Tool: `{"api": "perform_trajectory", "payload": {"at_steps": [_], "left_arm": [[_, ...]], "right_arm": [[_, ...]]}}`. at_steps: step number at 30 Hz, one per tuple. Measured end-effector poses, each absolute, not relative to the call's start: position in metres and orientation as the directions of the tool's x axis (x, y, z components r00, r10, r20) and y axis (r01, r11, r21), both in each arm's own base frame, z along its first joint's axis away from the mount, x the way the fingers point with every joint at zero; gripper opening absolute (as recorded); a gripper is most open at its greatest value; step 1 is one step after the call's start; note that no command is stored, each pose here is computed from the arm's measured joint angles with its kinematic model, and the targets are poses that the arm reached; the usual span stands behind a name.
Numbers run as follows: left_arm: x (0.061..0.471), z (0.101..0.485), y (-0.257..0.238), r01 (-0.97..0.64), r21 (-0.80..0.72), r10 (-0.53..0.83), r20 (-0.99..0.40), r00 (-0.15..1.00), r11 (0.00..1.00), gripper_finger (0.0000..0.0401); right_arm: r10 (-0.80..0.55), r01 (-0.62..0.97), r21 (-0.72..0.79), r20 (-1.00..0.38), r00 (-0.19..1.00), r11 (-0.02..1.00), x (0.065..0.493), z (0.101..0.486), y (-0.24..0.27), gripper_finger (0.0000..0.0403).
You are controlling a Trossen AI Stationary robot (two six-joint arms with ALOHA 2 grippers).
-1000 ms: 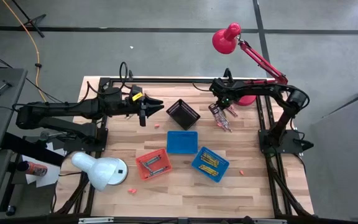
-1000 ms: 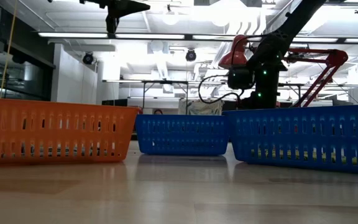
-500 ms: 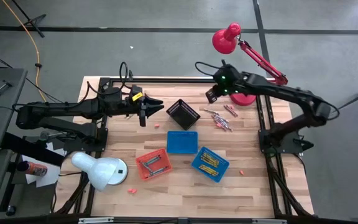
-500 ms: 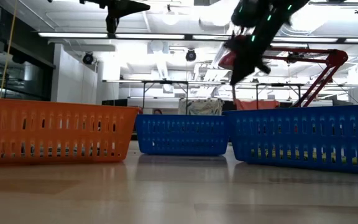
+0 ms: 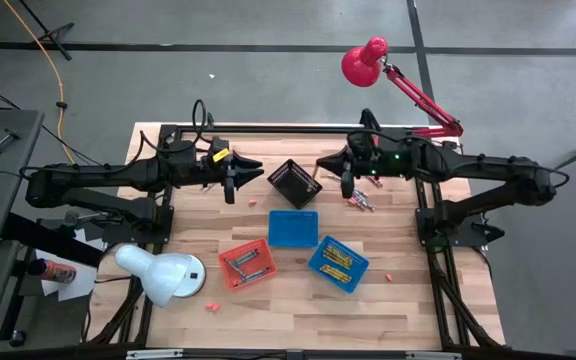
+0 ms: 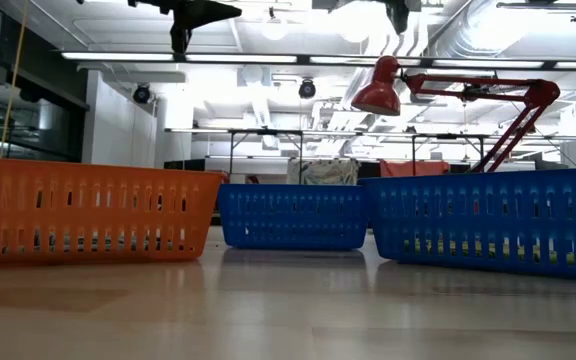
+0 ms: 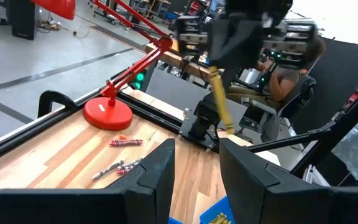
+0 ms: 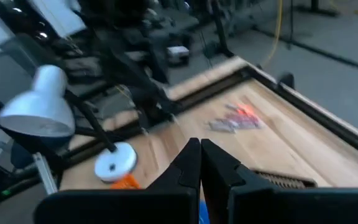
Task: Sort crayons
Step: Put the yellow crayon into the right blue bin
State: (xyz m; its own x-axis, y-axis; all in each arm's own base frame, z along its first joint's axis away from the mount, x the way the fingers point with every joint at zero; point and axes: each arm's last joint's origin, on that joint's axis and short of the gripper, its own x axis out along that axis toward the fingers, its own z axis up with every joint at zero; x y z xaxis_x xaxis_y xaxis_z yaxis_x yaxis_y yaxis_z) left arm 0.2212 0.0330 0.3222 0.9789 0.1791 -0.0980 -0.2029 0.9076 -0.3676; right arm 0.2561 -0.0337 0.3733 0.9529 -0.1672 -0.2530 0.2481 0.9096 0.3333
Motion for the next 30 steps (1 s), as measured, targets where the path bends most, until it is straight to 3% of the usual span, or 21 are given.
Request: {"api": "perform_trajectory", "payload": {"at_steps": [13, 17, 21, 26, 30], "left_arm": [[0.221, 0.323, 0.033, -0.201, -0.368, 0.179, -0.092, 0.979, 0.908, 0.0113], [0.221, 0.323, 0.033, -0.201, -0.368, 0.179, -0.093, 0.979, 0.908, 0.0113], [0.221, 0.323, 0.033, -0.201, -0.368, 0.179, -0.093, 0.979, 0.908, 0.0113], [0.221, 0.323, 0.033, -0.201, -0.368, 0.179, -0.094, 0.979, 0.908, 0.0113], [0.221, 0.323, 0.033, -0.201, -0.368, 0.179, -0.094, 0.979, 0.908, 0.0113]], "right_arm": [[-0.123, 0.201, 0.345, -0.236, 0.964, 0.917, 0.257, 0.375, -0.029, 0.0], [0.081, 0.105, 0.453, -0.373, 0.924, 0.885, 0.254, 0.361, -0.012, 0.0], [0.19, 0.147, 0.501, -0.56, 0.806, 0.853, 0.246, 0.33, 0.017, 0.0], [0.239, 0.265, 0.548, -0.68, 0.693, 0.793, 0.235, 0.279, 0.05, 0.0], [0.2, 0.331, 0.531, -0.713, 0.672, 0.78, 0.227, 0.253, 0.069, 0.0]]}}
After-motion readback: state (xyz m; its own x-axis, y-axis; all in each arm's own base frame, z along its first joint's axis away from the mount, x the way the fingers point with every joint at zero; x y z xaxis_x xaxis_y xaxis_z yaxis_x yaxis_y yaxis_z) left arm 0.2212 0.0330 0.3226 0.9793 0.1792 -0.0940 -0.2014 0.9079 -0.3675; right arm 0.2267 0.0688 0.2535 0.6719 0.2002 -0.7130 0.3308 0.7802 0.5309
